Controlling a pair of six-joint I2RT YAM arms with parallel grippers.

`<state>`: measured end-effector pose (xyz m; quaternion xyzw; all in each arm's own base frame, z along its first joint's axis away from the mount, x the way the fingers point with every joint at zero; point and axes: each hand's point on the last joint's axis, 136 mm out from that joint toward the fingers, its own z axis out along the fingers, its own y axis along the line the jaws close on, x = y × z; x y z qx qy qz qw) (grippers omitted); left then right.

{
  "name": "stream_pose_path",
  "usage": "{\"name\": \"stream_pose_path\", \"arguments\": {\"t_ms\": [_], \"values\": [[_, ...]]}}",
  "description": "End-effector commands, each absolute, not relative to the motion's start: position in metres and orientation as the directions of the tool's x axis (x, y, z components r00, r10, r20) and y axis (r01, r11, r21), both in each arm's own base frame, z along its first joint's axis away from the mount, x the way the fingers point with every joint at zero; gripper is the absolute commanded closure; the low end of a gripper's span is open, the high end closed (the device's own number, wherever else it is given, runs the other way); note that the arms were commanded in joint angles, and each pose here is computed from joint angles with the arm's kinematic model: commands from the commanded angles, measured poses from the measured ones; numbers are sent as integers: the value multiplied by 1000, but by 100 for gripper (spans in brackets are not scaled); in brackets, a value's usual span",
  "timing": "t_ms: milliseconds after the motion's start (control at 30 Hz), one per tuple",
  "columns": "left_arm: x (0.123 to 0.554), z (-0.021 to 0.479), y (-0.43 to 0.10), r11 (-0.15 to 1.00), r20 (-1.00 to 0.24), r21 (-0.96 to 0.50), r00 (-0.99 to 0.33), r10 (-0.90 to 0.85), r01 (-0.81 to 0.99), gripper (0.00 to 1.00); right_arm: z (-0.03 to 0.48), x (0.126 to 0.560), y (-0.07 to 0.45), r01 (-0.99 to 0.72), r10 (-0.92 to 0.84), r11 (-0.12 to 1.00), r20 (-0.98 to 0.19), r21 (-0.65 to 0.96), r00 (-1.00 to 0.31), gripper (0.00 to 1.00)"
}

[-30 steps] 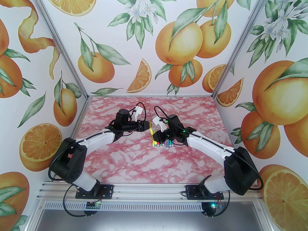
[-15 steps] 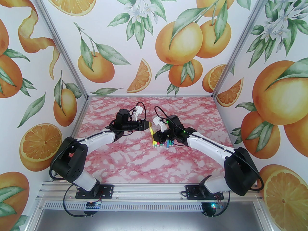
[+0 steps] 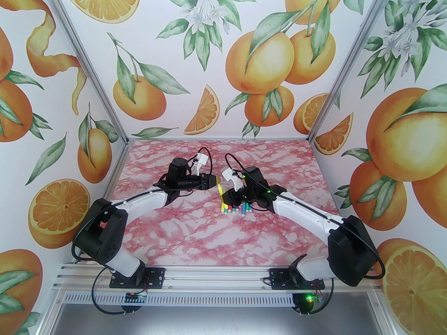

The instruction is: Open the pen caps

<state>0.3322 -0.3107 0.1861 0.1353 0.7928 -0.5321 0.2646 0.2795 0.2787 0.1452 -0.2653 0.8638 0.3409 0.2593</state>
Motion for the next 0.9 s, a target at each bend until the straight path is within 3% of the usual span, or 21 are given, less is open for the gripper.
{"name": "stream_pose_path", "arguments": {"t_ms": [0, 133, 300, 500, 867], "values": [[337, 201, -317, 371, -601, -757, -796, -70, 538, 82, 159, 281, 281, -666, -269, 612, -680, 426, -682, 100], [338, 203, -317, 370, -600, -758, -796, -75, 537, 87, 159, 283, 280, -664, -264, 618, -685, 421, -679, 99], [339, 207, -317, 367, -602, -761, -794, -89, 535, 99, 155, 285, 279, -656, -259, 629, -683, 417, -683, 82], [342, 212, -317, 366, -600, -765, -793, -105, 530, 100, 149, 286, 279, -648, -253, 636, -680, 420, -689, 63], [345, 219, -318, 354, -594, -774, -796, -118, 525, 100, 143, 286, 279, -645, -247, 634, -679, 426, -692, 64]]}}
